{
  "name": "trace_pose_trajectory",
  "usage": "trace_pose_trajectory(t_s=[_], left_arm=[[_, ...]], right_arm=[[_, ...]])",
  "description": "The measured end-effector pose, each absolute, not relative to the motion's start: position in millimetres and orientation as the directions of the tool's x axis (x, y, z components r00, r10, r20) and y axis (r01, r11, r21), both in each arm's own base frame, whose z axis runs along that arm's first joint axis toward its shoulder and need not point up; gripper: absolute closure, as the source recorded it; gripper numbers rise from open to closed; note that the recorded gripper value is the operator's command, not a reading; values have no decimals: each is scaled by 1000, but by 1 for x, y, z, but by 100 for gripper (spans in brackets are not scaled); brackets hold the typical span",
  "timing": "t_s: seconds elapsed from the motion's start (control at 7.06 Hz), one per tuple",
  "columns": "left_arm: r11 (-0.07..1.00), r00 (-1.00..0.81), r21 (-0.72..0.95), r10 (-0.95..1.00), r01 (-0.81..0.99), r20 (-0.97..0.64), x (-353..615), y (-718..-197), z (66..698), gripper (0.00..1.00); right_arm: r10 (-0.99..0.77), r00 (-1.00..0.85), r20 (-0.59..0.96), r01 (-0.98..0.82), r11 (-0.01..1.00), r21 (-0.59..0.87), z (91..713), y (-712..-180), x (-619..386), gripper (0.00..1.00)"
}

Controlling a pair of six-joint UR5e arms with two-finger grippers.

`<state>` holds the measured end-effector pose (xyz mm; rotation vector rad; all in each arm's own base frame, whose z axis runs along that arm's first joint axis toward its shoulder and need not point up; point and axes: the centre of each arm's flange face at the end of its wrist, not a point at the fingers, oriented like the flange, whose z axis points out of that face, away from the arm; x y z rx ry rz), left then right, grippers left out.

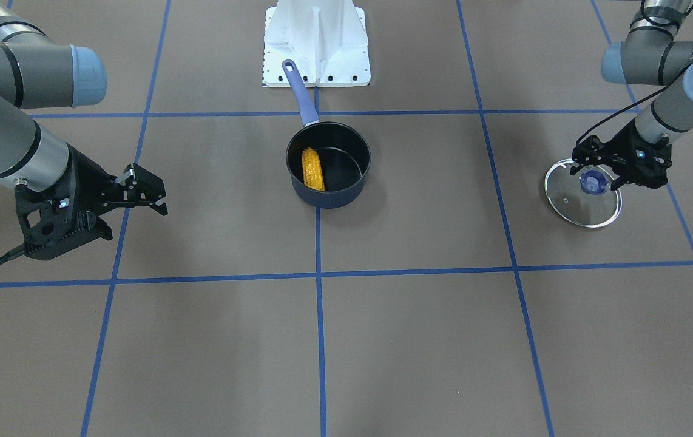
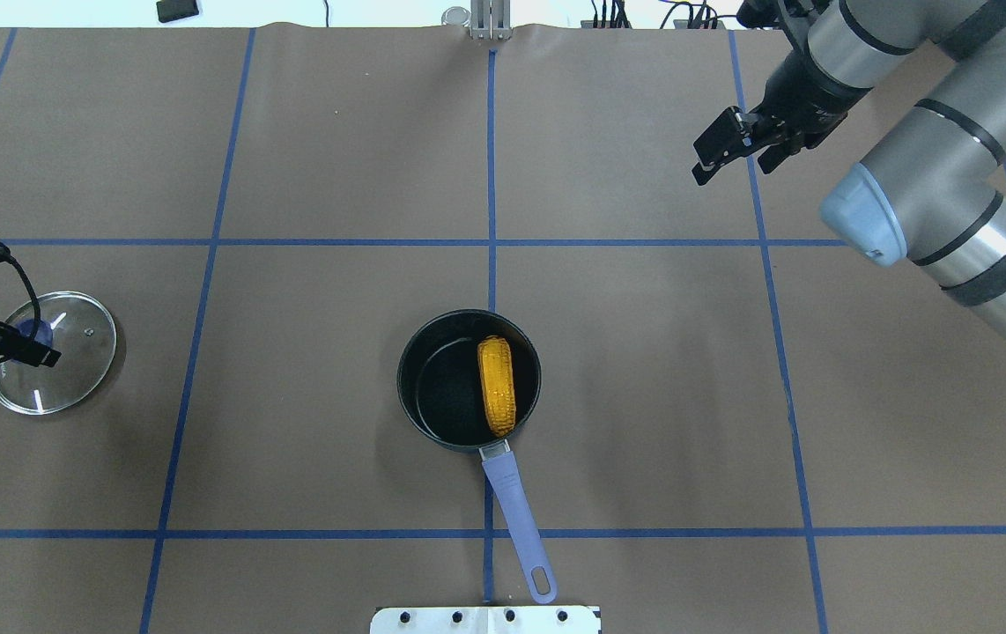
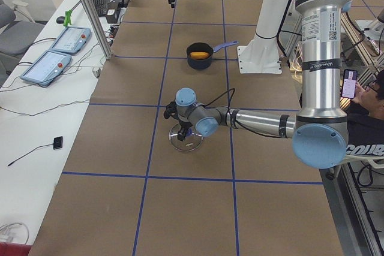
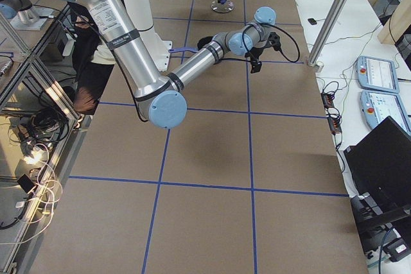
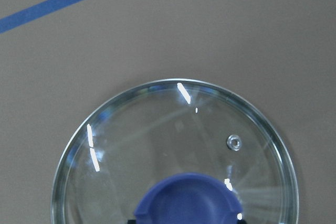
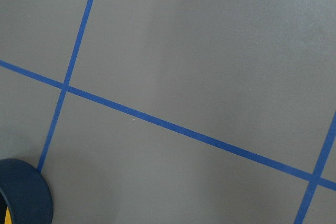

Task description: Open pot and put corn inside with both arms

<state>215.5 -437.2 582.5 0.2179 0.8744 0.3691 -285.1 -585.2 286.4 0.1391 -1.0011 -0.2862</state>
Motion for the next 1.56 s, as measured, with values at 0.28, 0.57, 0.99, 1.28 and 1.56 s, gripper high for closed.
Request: trace_pose_trajectory(t_s=[0.28, 0.57, 0.99, 1.28, 1.56], left_arm=[[924, 547, 345, 376, -163, -748, 156, -460, 574, 1], [906, 541, 395, 410, -151, -734, 78, -476, 591, 1], [887, 583, 435, 439, -156, -684, -25, -471, 653, 1], [888, 583, 441, 428, -129, -690, -68, -459, 688, 0], [896, 590, 428, 409, -117, -696, -79, -454, 700, 0]], right_arm=[[-272, 512, 815, 155, 962, 224, 316, -599, -243, 0], [-274, 533, 800, 150, 962, 229, 373, -611, -184, 0], [-275, 579, 767, 145, 961, 235, 470, -598, -90, 0], [-258, 603, 755, 133, 966, 223, 528, -569, -35, 0], [-236, 628, 742, 131, 971, 199, 568, -541, -8, 0]])
